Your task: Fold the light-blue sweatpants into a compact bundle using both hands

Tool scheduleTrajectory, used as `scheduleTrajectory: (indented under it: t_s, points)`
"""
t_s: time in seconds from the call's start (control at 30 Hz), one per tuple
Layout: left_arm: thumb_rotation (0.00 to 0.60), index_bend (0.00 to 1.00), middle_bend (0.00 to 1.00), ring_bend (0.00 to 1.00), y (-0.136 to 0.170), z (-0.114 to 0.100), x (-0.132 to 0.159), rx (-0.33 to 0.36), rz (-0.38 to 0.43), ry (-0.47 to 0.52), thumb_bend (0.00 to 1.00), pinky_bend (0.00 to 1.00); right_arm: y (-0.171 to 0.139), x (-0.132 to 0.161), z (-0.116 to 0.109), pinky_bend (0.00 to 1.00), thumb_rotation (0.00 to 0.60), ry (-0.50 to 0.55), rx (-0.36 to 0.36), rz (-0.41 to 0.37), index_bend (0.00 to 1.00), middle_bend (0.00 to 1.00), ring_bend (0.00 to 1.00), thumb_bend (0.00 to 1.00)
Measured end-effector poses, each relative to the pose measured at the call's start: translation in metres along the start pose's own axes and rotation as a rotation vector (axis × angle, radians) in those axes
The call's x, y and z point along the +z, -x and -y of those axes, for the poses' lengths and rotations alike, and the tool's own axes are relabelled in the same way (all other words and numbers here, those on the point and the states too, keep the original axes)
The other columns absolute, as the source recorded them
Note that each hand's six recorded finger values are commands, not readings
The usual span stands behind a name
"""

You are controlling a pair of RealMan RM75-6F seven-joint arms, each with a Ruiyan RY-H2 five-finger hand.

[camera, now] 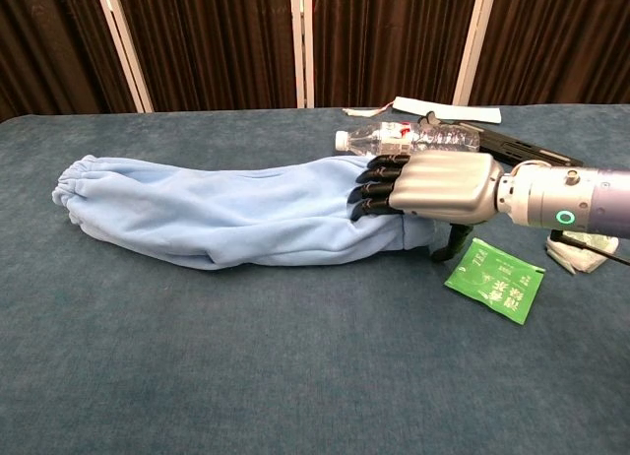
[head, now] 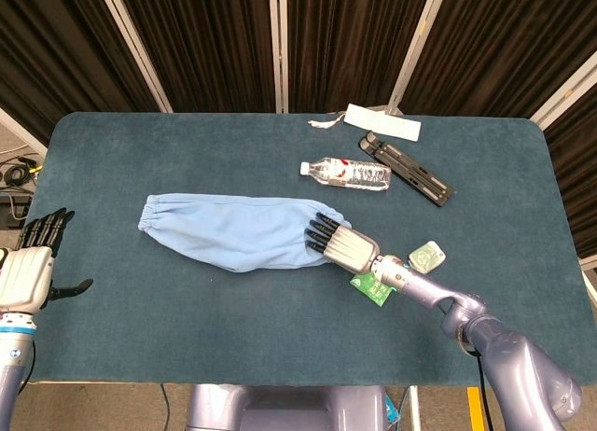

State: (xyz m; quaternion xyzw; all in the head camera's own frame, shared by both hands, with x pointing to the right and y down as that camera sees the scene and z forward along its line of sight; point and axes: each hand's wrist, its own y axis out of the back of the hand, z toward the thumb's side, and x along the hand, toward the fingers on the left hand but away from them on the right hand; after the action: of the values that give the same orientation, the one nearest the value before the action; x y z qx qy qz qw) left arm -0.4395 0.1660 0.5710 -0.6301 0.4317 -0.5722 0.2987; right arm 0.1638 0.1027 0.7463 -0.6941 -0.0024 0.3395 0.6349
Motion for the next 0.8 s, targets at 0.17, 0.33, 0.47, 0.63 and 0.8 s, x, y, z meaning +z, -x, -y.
scheduleTrajectory:
  t_s: [0.17, 0.33, 0.47, 0.63, 0.8]
  points:
    - [0.6, 0.0, 0.0, 0.0, -0.001, 0.001, -0.001, -0.003, -0.002, 0.002, 0.0, 0.0, 0.002, -0.004, 0.001, 0.0, 0.6, -0.022, 0.004, 0.0, 0.21, 0.11, 0.0, 0.03]
    - [0.6, 0.0, 0.0, 0.0, -0.001, 0.001, -0.001, -0.006, -0.003, 0.004, 0.0, 0.0, 0.004, 0.003, 0.003, 0.0, 0.6, -0.021, 0.007, -0.026, 0.25, 0.15, 0.02, 0.1]
    - [0.6, 0.0, 0.0, 0.0, -0.001, 0.002, -0.002, -0.007, -0.004, 0.006, 0.0, 0.0, 0.006, 0.005, 0.004, 0.07, 0.6, -0.013, 0.005, -0.032, 0.28, 0.2, 0.08, 0.25]
    - [0.6, 0.0, 0.0, 0.0, -0.002, 0.002, -0.003, -0.007, -0.006, 0.008, 0.0, 0.0, 0.008, 0.006, 0.004, 0.27, 0.6, -0.016, -0.004, -0.039, 0.41, 0.35, 0.25, 0.49]
    - [0.6, 0.0, 0.0, 0.0, -0.003, 0.003, -0.005, -0.013, -0.011, 0.007, 0.0, 0.0, 0.008, 0.005, 0.0, 0.38, 0.6, -0.018, -0.027, -0.059, 0.48, 0.46, 0.37, 0.65]
